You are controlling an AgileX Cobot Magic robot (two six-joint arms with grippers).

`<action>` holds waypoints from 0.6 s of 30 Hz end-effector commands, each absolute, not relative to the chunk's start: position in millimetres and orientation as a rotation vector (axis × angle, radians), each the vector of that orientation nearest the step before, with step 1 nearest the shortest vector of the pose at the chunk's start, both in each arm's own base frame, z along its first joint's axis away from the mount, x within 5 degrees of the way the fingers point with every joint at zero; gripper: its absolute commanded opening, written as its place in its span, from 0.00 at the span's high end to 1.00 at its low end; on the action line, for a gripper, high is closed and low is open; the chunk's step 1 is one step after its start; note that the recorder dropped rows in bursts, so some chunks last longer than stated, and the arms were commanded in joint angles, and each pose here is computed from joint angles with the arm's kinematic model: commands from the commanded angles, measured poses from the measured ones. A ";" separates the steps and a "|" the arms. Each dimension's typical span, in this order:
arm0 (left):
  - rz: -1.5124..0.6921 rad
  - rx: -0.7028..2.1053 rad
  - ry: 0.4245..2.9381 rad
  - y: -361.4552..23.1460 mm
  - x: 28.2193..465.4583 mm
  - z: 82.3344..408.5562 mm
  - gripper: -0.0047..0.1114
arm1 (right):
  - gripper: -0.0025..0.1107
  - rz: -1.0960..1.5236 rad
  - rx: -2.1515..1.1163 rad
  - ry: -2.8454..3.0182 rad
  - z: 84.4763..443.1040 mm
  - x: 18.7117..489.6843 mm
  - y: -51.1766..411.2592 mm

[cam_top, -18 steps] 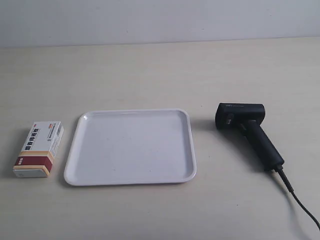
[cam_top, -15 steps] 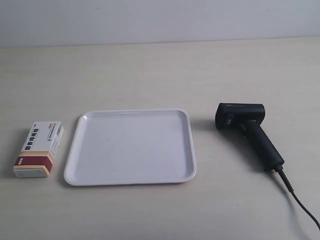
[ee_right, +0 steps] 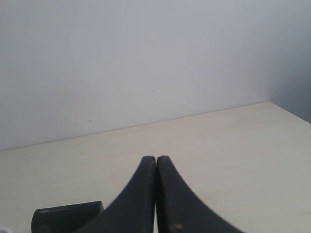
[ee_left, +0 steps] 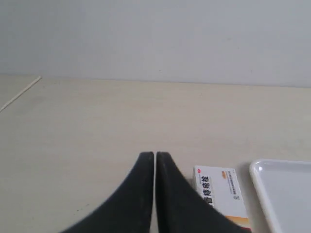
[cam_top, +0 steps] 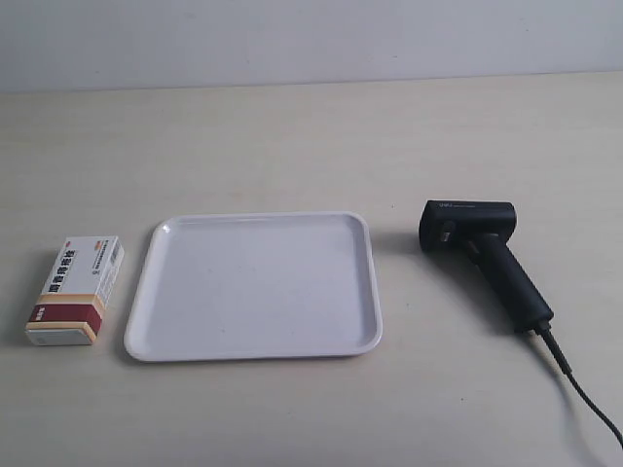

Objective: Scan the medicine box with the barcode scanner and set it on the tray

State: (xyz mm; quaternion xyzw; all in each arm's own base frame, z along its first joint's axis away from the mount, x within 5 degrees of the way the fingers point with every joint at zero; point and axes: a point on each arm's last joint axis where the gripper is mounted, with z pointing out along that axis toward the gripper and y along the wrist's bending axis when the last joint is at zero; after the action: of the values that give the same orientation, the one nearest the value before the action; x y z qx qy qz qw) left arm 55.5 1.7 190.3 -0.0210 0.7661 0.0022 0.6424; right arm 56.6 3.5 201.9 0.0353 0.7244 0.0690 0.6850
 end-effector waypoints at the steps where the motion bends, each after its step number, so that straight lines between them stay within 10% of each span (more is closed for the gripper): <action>1: -0.183 -0.225 1.641 0.2 56.2 197.7 0.92 | 0.98 0.171 0.100 1.614 201.3 56.3 3.4; 8: -0.333 -0.323 1.366 1.4 50.6 255.6 0.96 | 0.98 0.385 0.288 1.506 213.6 55.6 3.7; 18: -0.196 -0.228 2.125 -3.0 158.6 251.0 0.96 | 0.98 0.376 0.229 1.541 226.7 51.9 7.1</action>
State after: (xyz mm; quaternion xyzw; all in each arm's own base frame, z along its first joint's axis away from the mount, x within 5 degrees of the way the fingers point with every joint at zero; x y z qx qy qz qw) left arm 136.0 -0.7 268.6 -0.1042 0.8250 -0.0845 0.5490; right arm 53.1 6.9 224.8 0.1092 0.6899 0.1748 0.6939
